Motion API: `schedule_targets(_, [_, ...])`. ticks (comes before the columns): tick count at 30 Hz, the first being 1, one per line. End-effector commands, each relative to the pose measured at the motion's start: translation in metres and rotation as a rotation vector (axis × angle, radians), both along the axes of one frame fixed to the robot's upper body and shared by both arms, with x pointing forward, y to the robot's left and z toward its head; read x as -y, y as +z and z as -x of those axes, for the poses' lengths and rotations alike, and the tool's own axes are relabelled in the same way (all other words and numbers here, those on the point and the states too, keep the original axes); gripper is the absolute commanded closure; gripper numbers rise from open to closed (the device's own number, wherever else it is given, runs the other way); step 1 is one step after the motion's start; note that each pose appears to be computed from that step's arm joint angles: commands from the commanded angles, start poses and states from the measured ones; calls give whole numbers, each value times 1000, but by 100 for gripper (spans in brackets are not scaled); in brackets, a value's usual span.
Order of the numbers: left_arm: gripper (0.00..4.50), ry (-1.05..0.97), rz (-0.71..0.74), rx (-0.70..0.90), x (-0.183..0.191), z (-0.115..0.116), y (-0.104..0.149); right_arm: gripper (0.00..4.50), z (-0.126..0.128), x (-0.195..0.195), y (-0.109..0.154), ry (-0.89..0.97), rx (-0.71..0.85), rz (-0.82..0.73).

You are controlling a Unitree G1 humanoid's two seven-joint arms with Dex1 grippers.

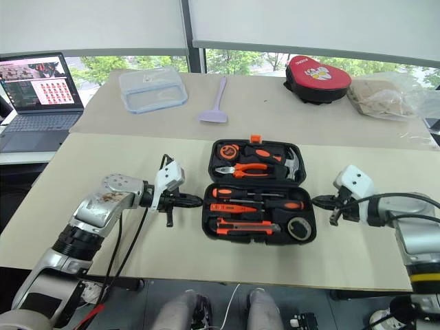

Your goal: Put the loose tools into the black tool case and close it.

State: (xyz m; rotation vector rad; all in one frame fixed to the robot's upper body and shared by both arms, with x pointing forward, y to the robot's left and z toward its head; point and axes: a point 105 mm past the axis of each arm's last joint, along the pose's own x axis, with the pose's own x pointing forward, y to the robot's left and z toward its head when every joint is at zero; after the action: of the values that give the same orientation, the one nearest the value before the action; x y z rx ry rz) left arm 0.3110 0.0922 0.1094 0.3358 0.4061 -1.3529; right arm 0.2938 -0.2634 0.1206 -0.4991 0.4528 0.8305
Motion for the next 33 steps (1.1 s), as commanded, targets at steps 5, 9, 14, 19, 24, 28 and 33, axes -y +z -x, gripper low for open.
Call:
schedule_targets(5, [446, -134, 24, -20, 7, 31, 1, 450, 33, -26, 7, 125, 25, -51])
schedule_targets(9, [446, -46, -29, -6, -13, 27, -7, 450, 34, -9, 3, 21, 53, -5])
schedule_targets(14, [395, 174, -115, 14, -55, 2, -9, 392, 33, 16, 15, -94, 58, 8])
schedule_targets(19, [223, 397, 50, -80, -74, -32, 28, 233, 12, 33, 44, -259, 90, -96])
schedule_targets(24, [53, 514, 197, -211, -41, -69, 52, 70, -26, 27, 56, -391, 73, -212])
schedule_targets(28, [53, 545, 235, -309, -12, -86, 54, 70, -53, 9, 60, -446, 32, -329])
schedule_targets(33, [53, 551, 207, -309, 10, -97, 48, 70, -76, -1, 53, -533, -13, -360])
